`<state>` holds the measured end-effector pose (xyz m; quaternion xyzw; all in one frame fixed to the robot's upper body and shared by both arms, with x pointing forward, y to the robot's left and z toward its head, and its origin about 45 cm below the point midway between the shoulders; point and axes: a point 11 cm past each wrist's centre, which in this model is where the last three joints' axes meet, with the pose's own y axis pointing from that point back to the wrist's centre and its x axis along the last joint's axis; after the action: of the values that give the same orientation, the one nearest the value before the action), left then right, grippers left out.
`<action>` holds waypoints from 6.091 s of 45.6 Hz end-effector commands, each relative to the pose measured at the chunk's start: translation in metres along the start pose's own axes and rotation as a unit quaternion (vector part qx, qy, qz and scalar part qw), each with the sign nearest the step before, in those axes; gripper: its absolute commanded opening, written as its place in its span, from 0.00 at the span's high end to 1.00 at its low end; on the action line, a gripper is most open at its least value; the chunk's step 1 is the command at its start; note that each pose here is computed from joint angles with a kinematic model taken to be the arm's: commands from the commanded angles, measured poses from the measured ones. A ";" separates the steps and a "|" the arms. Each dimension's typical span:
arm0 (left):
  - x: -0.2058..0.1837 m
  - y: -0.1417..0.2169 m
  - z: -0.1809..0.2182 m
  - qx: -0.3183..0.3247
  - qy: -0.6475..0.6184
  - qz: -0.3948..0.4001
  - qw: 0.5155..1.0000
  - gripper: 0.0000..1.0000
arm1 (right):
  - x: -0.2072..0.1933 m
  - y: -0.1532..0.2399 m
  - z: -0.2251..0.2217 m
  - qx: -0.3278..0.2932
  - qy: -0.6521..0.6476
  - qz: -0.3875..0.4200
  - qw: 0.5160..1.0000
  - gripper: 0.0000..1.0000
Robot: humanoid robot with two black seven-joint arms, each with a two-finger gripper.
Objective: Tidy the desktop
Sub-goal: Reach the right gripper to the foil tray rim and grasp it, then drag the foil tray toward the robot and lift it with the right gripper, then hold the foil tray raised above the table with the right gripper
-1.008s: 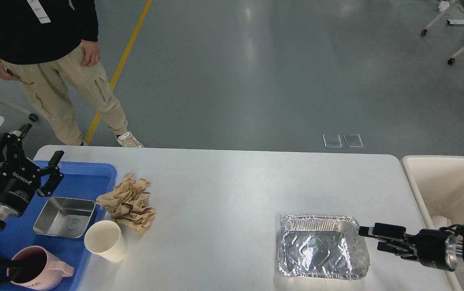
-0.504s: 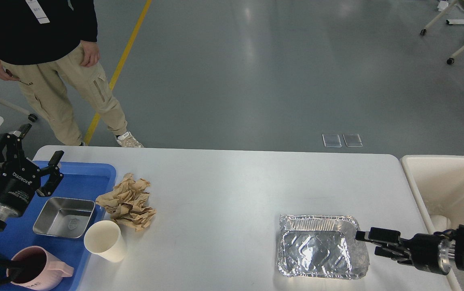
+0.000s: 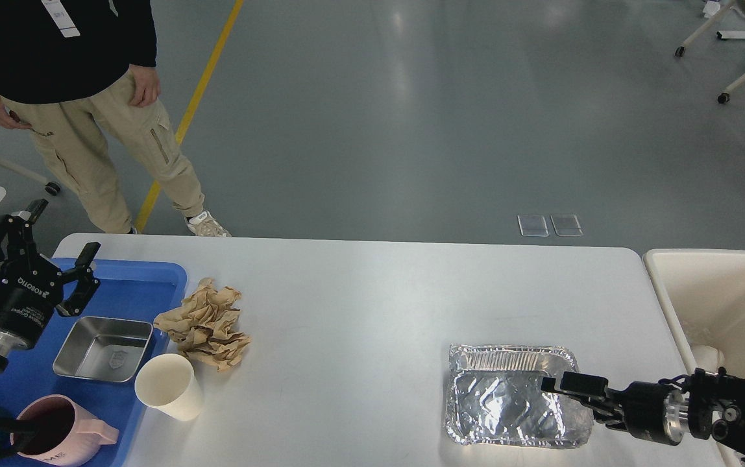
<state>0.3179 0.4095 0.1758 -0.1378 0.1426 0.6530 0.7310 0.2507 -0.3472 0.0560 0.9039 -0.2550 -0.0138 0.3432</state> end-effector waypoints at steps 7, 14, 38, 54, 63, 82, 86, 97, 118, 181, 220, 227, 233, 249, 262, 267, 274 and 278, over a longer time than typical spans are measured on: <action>0.001 0.000 0.001 -0.003 0.001 0.001 1.000 0.03 | -0.011 -0.005 0.007 -0.006 0.009 0.001 1.000 0.02; 0.005 0.004 0.004 -0.008 0.003 0.006 1.000 0.03 | -0.021 -0.011 0.011 -0.004 0.033 0.005 0.999 0.23; 0.011 0.009 0.008 -0.016 0.007 0.010 1.000 0.03 | -0.039 -0.016 0.013 0.025 0.129 -0.005 0.991 1.00; 0.011 0.009 0.010 -0.018 0.007 0.010 1.000 0.03 | -0.038 -0.013 0.023 0.036 0.157 -0.002 0.987 1.00; 0.011 0.009 0.008 -0.017 0.008 0.009 1.000 0.03 | -0.012 0.001 0.020 0.026 0.171 0.019 0.985 1.00; 0.007 0.005 0.010 -0.017 0.006 0.004 1.000 0.03 | 0.080 0.038 -0.028 0.026 0.109 0.093 0.989 1.00; 0.006 0.004 0.010 -0.015 -0.007 -0.001 1.000 0.03 | 0.085 0.051 -0.030 0.018 0.096 0.092 0.991 1.00; 0.003 0.001 0.012 -0.015 -0.021 -0.008 1.000 0.03 | 0.085 0.075 -0.038 -0.011 0.103 0.054 0.993 1.00; -0.008 -0.013 0.019 -0.013 -0.070 -0.035 0.997 0.03 | 0.119 0.035 -0.118 -0.058 0.199 -0.019 0.978 1.00; -0.011 -0.018 0.022 -0.018 -0.072 -0.038 0.997 0.03 | 0.116 0.004 -0.183 -0.039 0.272 -0.059 0.960 1.00; -0.009 -0.016 0.023 -0.020 -0.073 -0.034 0.997 0.03 | 0.129 0.020 -0.171 -0.165 0.199 -0.061 0.964 1.00; -0.009 -0.016 0.023 -0.020 -0.073 -0.034 0.997 0.03 | 0.129 0.020 -0.170 -0.202 0.175 -0.061 0.962 1.00; -0.010 -0.017 0.023 -0.019 -0.073 -0.035 0.997 0.03 | 0.128 0.021 -0.172 -0.197 0.160 -0.064 0.965 1.00; -0.012 -0.017 0.020 -0.013 -0.075 -0.041 0.996 0.03 | 0.125 0.022 -0.176 -0.191 0.149 -0.079 0.967 1.00; -0.013 -0.017 0.018 -0.007 -0.096 -0.046 0.994 0.03 | 0.126 0.031 -0.176 -0.193 0.072 -0.073 0.976 1.00; -0.014 -0.018 0.019 -0.008 -0.096 -0.047 0.994 0.03 | 0.128 0.041 -0.172 -0.187 0.048 -0.069 0.979 1.00; -0.014 -0.018 0.018 -0.007 -0.096 -0.047 0.994 0.03 | 0.121 0.044 -0.178 -0.155 0.011 -0.091 0.984 1.00; -0.015 -0.019 0.019 -0.008 -0.098 -0.046 0.994 0.03 | 0.118 0.044 -0.179 -0.144 -0.008 -0.100 0.984 1.00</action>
<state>0.3348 0.4017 0.1987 -0.0866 0.0599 0.6294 0.7700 0.3727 -0.3236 0.2375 0.8564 -0.1634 -0.0695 0.4848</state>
